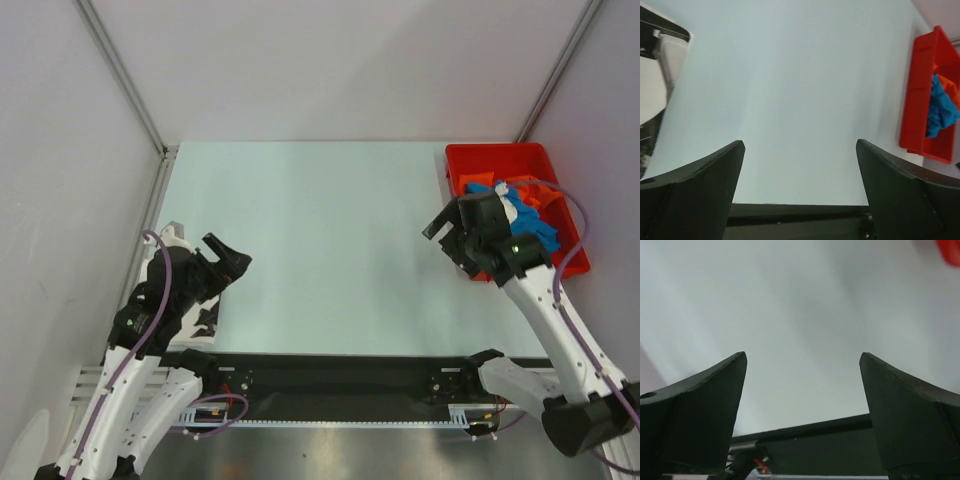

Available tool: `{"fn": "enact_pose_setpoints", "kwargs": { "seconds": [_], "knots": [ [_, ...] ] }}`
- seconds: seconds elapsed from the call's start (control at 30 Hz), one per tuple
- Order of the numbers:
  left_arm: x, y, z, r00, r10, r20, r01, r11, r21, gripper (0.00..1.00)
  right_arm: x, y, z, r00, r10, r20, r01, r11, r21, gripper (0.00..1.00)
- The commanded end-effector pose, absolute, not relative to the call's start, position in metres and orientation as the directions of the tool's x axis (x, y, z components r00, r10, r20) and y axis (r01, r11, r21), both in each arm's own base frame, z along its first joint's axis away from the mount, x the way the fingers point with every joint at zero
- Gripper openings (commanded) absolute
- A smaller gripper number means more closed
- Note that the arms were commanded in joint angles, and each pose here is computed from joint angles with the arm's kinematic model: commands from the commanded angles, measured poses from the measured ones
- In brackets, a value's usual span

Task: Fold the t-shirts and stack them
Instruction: Grab the tshirt from the pile

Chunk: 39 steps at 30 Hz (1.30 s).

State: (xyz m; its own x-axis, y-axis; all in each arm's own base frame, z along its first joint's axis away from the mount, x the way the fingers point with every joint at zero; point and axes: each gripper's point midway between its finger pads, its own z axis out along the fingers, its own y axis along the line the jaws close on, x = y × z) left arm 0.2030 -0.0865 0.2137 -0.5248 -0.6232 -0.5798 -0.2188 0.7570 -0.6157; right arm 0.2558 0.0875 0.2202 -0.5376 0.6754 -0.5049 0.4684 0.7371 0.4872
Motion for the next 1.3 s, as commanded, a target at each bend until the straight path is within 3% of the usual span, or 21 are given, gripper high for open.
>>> {"fn": "enact_pose_setpoints", "kwargs": {
  "seconds": [0.0,0.17,0.27,0.33,0.37,0.5,0.8,0.9,0.93,1.07,1.17,1.27],
  "knots": [
    [0.197,-0.061,0.229,-0.480,-0.568,-0.669,-0.243,0.818,-0.521,1.00,0.261,0.051,0.219,-0.628,0.499,-0.597,0.470,0.855,0.220,1.00],
    [0.189,-0.070,0.236,-0.531,-0.553,-0.642,-0.211,0.820,-0.532,1.00,0.309,0.018,0.233,-0.576,0.552,-0.603,0.482,0.825,0.295,1.00],
    [0.176,-0.088,0.243,-0.631,-0.405,-0.661,-0.042,0.869,-0.493,1.00,0.340,-0.004,0.229,-0.502,0.600,-0.623,0.505,0.788,0.352,0.93],
    [0.173,-0.087,0.244,-0.635,-0.340,-0.693,0.018,0.891,-0.454,1.00,0.358,-0.019,0.225,-0.466,0.587,-0.662,0.532,0.784,0.321,0.79],
    [0.173,-0.085,0.244,-0.627,-0.335,-0.703,0.021,0.896,-0.444,1.00,0.365,-0.037,0.209,-0.465,0.571,-0.676,0.598,0.766,0.236,0.78],
    [0.177,-0.079,0.252,-0.584,-0.287,-0.759,0.062,0.917,-0.394,1.00,0.386,-0.082,0.190,-0.454,0.539,-0.709,0.708,0.702,0.081,0.78],
    [0.195,-0.082,0.257,-0.596,-0.198,-0.778,0.105,0.942,-0.320,0.99,0.435,-0.114,0.146,-0.414,0.573,-0.707,0.783,0.620,0.044,0.73],
    [0.198,-0.084,0.261,-0.598,-0.173,-0.782,0.124,0.945,-0.303,0.99,0.449,-0.123,0.144,-0.375,0.606,-0.701,0.815,0.576,0.062,0.50],
    [0.198,-0.084,0.262,-0.597,-0.167,-0.785,0.125,0.947,-0.296,0.99,0.449,-0.124,0.140,-0.382,0.613,-0.691,0.820,0.570,0.052,0.30],
    [0.199,-0.086,0.271,-0.587,-0.157,-0.795,0.143,0.946,-0.292,0.99,0.465,-0.128,0.184,-0.318,0.597,-0.737,0.815,0.570,0.109,0.02],
    [0.200,-0.086,0.277,-0.584,-0.163,-0.795,0.140,0.944,-0.297,0.98,0.468,-0.128,0.230,-0.262,0.582,-0.770,0.800,0.577,0.163,0.00],
    [0.198,-0.088,0.286,-0.575,-0.180,-0.799,0.145,0.938,-0.315,0.97,0.474,-0.118,0.327,-0.105,0.521,-0.847,0.726,0.622,0.293,0.00]
  ]
}}
